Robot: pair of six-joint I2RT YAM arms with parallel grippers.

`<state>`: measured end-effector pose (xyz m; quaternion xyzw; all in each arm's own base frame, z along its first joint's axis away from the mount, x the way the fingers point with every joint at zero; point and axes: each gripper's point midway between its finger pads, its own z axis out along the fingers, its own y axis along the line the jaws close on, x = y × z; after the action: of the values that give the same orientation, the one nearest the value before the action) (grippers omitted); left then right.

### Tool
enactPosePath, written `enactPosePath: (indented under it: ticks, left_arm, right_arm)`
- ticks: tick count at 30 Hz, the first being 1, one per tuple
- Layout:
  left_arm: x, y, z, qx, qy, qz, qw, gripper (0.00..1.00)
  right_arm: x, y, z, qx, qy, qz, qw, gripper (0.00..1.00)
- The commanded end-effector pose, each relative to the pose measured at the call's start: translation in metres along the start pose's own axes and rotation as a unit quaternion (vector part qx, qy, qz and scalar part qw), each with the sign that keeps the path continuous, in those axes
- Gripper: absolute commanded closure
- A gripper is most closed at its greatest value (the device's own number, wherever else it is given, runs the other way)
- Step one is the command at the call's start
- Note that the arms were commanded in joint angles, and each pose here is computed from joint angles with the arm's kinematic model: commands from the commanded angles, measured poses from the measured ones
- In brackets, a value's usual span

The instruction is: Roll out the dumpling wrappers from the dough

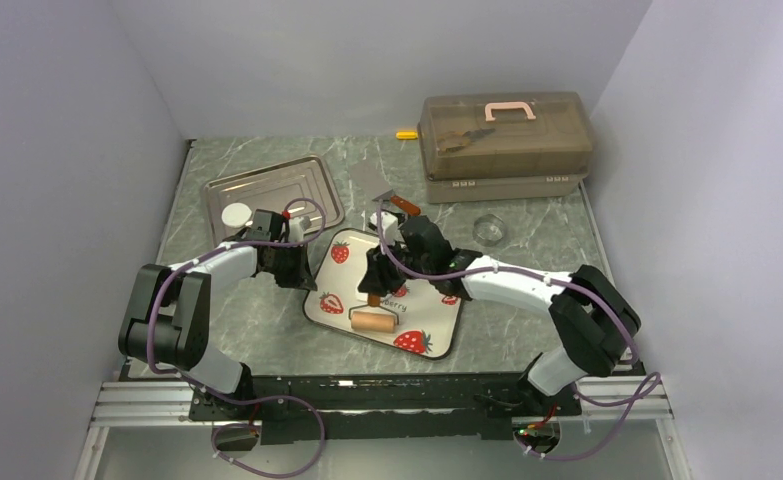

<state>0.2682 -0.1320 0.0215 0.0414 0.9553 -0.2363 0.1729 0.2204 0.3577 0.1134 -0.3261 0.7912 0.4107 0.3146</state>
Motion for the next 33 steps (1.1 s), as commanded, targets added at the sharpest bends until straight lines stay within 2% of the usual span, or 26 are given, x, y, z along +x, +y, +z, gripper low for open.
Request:
enactPosePath:
  ticks: [1, 3, 5, 10, 13, 17, 20, 23, 29, 33]
  left_arm:
    - [-0.008, 0.008, 0.002, -0.021, -0.012, -0.003, 1.000, 1.00]
    - [-0.009, 0.008, 0.002, -0.021, -0.014, -0.002, 1.000, 1.00]
    - [-0.009, 0.008, 0.001, -0.021, -0.015, -0.001, 1.000, 1.00]
    - [-0.011, 0.008, -0.003, -0.024, -0.024, 0.003, 0.999, 1.00]
    - [-0.012, 0.007, -0.003, -0.023, -0.025, 0.005, 0.999, 1.00]
    - [-0.011, 0.008, -0.003, -0.024, -0.022, 0.003, 0.999, 1.00]
    - [-0.011, 0.008, -0.002, -0.024, -0.021, 0.003, 0.999, 1.00]
    - [-0.010, 0.007, -0.001, -0.022, -0.020, 0.001, 1.000, 1.00]
    - [-0.010, 0.008, -0.001, -0.023, -0.019, 0.002, 1.000, 1.00]
    - [-0.010, 0.008, -0.002, -0.025, -0.020, 0.003, 1.000, 1.00]
  right_arm:
    - [-0.065, 0.031, -0.019, -0.026, -0.031, -0.042, 0.998, 1.00]
    - [-0.095, 0.035, -0.021, -0.026, -0.060, -0.050, 0.997, 1.00]
    - [-0.116, 0.020, -0.020, 0.005, -0.084, -0.046, 0.995, 1.00]
    - [-0.121, -0.043, -0.007, 0.113, -0.101, -0.013, 0.988, 1.00]
    - [-0.091, -0.065, 0.006, 0.143, -0.070, 0.000, 0.987, 1.00]
    - [-0.027, -0.087, 0.014, 0.172, -0.010, 0.026, 0.985, 1.00]
    - [0.023, -0.082, 0.017, 0.170, 0.040, 0.039, 0.984, 1.00]
    - [0.054, -0.068, 0.016, 0.159, 0.067, 0.051, 0.984, 1.00]
    - [0.071, -0.054, 0.009, 0.148, 0.078, 0.072, 0.983, 1.00]
    - [0.036, -0.035, 0.015, 0.124, 0.060, 0.056, 0.989, 1.00]
